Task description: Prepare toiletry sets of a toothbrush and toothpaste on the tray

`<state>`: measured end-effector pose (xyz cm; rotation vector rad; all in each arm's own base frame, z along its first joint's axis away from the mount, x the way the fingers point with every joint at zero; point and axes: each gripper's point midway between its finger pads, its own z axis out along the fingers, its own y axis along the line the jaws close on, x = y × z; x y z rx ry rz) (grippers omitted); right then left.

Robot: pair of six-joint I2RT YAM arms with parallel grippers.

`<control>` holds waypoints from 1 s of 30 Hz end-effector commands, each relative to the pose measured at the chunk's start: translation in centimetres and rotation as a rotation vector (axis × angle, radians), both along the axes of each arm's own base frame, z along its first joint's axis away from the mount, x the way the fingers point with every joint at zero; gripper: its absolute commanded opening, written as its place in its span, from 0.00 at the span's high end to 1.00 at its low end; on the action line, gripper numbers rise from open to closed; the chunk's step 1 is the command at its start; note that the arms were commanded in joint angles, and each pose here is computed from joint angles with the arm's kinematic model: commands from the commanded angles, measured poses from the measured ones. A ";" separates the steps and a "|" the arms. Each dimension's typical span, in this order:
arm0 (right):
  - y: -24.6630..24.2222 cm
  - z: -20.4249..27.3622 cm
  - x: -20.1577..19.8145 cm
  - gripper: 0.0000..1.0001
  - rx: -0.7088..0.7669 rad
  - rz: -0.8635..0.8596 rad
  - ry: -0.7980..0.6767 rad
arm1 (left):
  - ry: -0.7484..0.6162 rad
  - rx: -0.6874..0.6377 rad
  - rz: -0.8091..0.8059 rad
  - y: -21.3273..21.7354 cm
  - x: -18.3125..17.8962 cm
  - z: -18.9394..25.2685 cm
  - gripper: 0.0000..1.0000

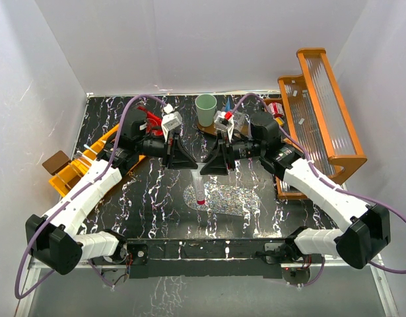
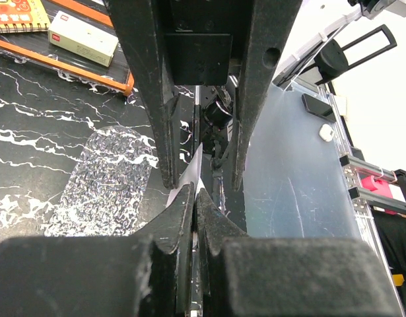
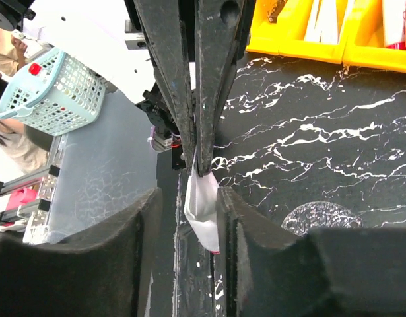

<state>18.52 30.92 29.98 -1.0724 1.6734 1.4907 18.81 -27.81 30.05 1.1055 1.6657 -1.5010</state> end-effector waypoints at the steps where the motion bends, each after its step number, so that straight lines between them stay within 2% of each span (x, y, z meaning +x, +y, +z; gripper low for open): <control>1: 0.4 1.5 -0.1 0.69 0.064 0.051 -0.060 | -0.024 -0.024 -0.061 0.0 -1.3 0.6 1.00; 5: 0.6 0.9 -0.2 0.79 0.058 0.074 -0.042 | -0.021 -0.018 -0.064 -0.1 -1.2 0.5 1.00; 9: 0.7 0.8 -0.3 0.97 0.059 0.097 -0.036 | -0.021 -0.009 -0.063 -0.2 -1.1 0.3 1.00; 13: 0.5 0.4 0.1 1.00 0.038 0.050 -0.050 | -0.038 0.028 -0.006 -0.1 0.0 0.3 1.00; 14: 0.3 0.1 0.5 1.00 0.023 0.009 -0.055 | -0.051 0.048 0.022 -0.1 0.5 0.3 0.95; 15: 0.1 -0.2 1.1 1.00 0.005 -0.041 -0.059 | -0.068 0.078 0.075 0.1 1.5 0.1 0.81; 16: -0.2 -0.8 1.7 1.00 -0.027 -0.104 -0.051 | -0.087 0.104 0.134 0.2 2.6 0.0 0.64; 17: -0.7 -1.1 2.8 1.00 -0.054 -0.191 -0.059 | -0.113 0.129 0.193 0.5 3.6 0.1 0.53; 20: -4.1 -2.9 7.2 1.00 -0.196 -0.574 -0.036 | -0.210 0.189 0.425 1.9 7.6 1.0 0.34; 23: -9.5 -3.4 11.0 1.00 -0.277 -0.978 -0.048 | -0.315 0.209 0.659 4.2 11.1 3.3 0.26; 26: -14.5 -1.4 13.3 1.00 -0.217 -1.324 -0.073 | -0.405 0.173 0.824 6.0 13.0 5.6 0.21; 30: -16.7 2.9 15.4 1.00 -0.035 -1.503 -0.198 | -0.498 0.120 0.992 8.6 13.9 6.7 0.17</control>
